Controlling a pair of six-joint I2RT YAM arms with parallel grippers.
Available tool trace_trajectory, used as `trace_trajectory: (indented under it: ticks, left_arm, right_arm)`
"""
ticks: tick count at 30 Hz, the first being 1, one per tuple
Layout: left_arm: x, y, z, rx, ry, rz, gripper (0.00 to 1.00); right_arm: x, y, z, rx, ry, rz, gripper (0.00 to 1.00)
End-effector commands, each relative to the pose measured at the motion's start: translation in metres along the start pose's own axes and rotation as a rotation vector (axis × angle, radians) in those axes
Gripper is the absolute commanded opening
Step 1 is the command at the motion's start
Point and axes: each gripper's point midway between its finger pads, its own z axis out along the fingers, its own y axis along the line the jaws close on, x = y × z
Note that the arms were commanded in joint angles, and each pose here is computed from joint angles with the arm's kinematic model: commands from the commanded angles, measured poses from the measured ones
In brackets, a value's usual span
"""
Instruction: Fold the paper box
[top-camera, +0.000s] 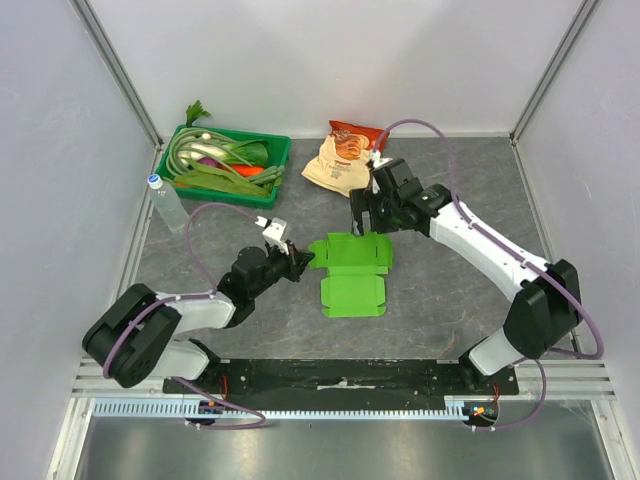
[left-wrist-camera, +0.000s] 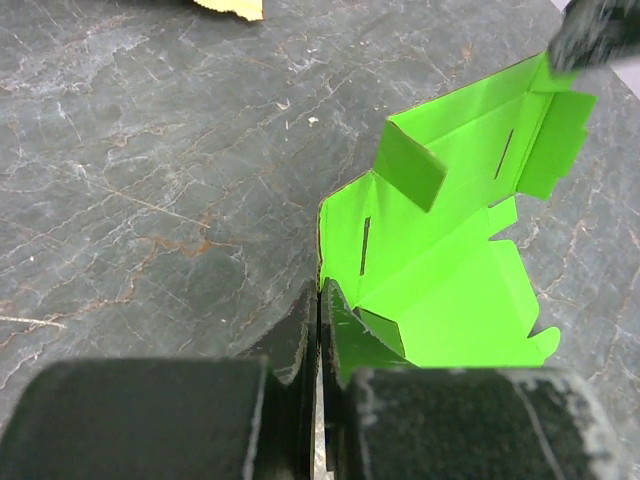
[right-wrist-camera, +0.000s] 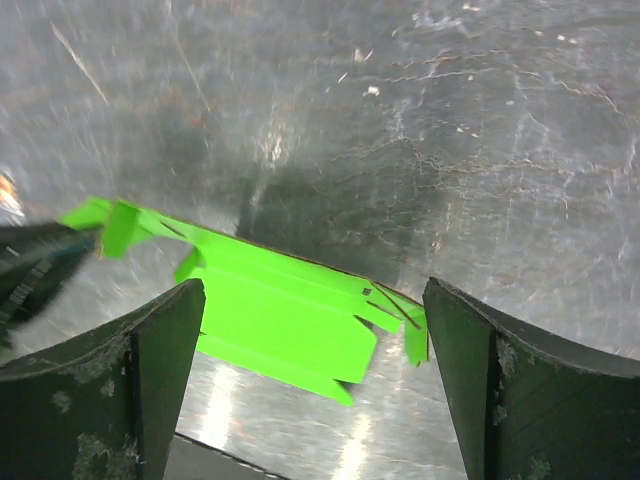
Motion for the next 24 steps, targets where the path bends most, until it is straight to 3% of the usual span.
trace_trajectory:
  ticks: [1, 4, 5, 7, 8, 12, 16, 24]
  left_arm:
    - [-0.042, -0.004, 0.007, 0.018, -0.218, 0.142, 0.02]
    - [-0.04, 0.0, 0.007, 0.006, -0.226, 0.178, 0.02]
    - [-0.041, -0.002, 0.007, 0.012, -0.234, 0.189, 0.02]
    - [-0.041, -0.001, 0.005, 0.01, -0.24, 0.223, 0.02]
    - [-0.042, -0.001, 0.005, 0.003, -0.243, 0.23, 0.02]
    - [-0.044, 0.001, 0.003, -0.007, -0.254, 0.276, 0.02]
    - [-0.047, 0.002, 0.001, -0.015, -0.262, 0.315, 0.02]
    - [-0.051, 0.001, -0.001, -0.016, -0.278, 0.335, 0.02]
  right_arm:
    - [-0.036, 0.003, -0.032, 0.075, -0.12, 0.41, 0.98]
    - [-0.043, 0.026, -0.037, -0.034, -0.128, 0.601, 0.98]
    - [-0.049, 0.034, -0.039, -0.069, -0.134, 0.751, 0.98]
    - [-0.048, 0.034, -0.04, -0.09, -0.135, 0.894, 0.98]
    - [-0.056, 0.037, -0.041, -0.121, -0.149, 1.02, 0.92]
    - [-0.054, 0.035, -0.035, -0.159, -0.16, 1.268, 0.78]
    - [-0.051, 0.03, -0.027, -0.14, -0.157, 1.416, 0.68]
    - [-0.051, 0.032, -0.015, -0.138, -0.134, 1.503, 0.64]
